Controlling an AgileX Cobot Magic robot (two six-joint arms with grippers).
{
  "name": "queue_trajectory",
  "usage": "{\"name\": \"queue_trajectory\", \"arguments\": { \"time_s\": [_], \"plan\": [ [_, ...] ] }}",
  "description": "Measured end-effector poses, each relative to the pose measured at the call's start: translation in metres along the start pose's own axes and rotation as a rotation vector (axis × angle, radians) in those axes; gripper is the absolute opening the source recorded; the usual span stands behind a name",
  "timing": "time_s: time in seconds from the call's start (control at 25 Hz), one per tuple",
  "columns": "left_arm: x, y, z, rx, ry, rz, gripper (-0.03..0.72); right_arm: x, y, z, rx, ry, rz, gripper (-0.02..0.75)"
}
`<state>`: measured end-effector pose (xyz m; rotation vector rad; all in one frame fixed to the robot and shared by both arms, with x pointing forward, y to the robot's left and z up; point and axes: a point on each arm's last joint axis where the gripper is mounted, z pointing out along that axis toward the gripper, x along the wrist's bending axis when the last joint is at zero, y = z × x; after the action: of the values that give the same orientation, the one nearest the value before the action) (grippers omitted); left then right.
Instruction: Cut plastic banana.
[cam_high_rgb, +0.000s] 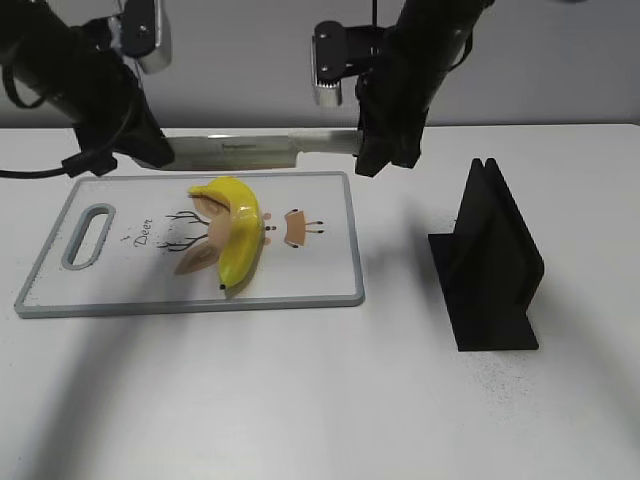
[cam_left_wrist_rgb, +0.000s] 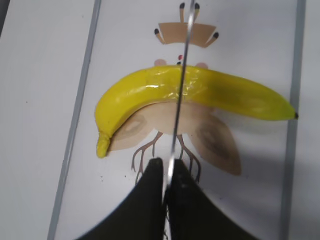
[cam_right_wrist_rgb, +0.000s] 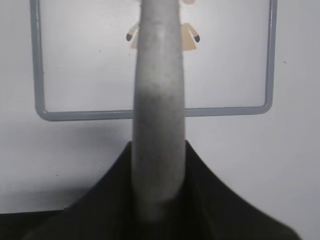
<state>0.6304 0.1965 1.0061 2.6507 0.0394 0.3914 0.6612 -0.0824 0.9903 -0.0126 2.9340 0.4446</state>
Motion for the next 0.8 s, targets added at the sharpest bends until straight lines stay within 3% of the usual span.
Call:
{"name": "queue_trajectory", "arguments": {
  "time_s": [0.28, 0.52, 0.8],
  "plan": [
    [-0.003, -0.034, 0.079, 0.025, -0.121, -0.102, 0.014, -0.001, -0.02, 0.074, 0.06, 0.078, 0.022, 0.162],
    [-0.003, -0.042, 0.098, 0.026, -0.142, -0.126, 0.015, -0.003, -0.024, 0.082, 0.07, 0.084, 0.02, 0.162],
    [-0.003, -0.039, 0.092, 0.029, -0.123, -0.115, 0.014, -0.008, -0.019, 0.074, 0.073, 0.109, 0.013, 0.162]
  ]
}}
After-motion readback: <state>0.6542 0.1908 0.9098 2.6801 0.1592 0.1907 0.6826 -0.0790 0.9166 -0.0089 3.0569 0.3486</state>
